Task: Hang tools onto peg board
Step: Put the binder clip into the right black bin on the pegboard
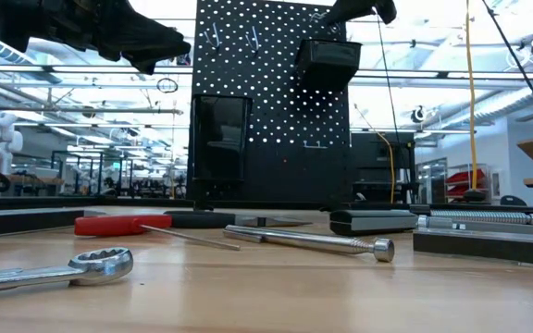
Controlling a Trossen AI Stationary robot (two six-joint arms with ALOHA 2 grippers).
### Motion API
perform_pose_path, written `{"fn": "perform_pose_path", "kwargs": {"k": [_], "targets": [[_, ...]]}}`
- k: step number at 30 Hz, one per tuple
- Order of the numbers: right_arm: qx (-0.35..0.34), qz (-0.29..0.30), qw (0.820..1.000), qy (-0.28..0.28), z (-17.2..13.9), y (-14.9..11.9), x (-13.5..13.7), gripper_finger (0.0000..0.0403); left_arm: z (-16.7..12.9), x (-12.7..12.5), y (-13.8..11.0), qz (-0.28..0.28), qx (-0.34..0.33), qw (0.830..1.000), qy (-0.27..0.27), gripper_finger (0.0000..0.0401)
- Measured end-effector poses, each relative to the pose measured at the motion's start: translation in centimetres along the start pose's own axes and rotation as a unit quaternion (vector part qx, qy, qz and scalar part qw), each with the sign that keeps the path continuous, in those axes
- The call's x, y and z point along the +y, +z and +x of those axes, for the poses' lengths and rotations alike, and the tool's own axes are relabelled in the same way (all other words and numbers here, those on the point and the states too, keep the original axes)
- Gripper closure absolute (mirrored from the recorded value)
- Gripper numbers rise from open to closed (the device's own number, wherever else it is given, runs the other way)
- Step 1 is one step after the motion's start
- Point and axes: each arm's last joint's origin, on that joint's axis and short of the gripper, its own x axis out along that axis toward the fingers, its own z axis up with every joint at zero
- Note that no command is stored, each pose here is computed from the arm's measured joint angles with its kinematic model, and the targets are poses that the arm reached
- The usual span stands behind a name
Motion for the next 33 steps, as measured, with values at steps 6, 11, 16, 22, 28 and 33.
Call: {"fn": "perform_pose_path", "kwargs": {"k": [6,11,16,22,28,33], "targets": [[0.000,-0.001,1.000,0.000,0.00,0.00,0.01,0.0401,0.00,0.00,0.00,0.000,0.000,1.000,0.000,0.0280],[0.000,-0.007,1.000,0.000,0.00,0.00,0.01,0.0395,0.00,0.00,0.00,0.000,0.000,1.000,0.000,0.0280],[0.000,-0.007,1.000,0.000,0.00,0.00,0.00,0.0391,0.00,0.00,0.00,0.000,0.000,1.000,0.000,0.0280],[0.001,-0.007,1.000,0.000,0.00,-0.03,0.00,0.0390,0.00,0.00,0.00,0.000,0.000,1.000,0.000,0.0280],[0.010,-0.010,1.000,-0.002,0.00,-0.21,-0.03,0.0385,0.00,0.01,0.00,0.000,0.000,1.000,0.000,0.0280],[0.010,-0.006,1.000,-0.004,0.00,-0.21,-0.04,0.0356,0.00,0.01,0.00,0.000,0.000,1.000,0.000,0.0280]]}}
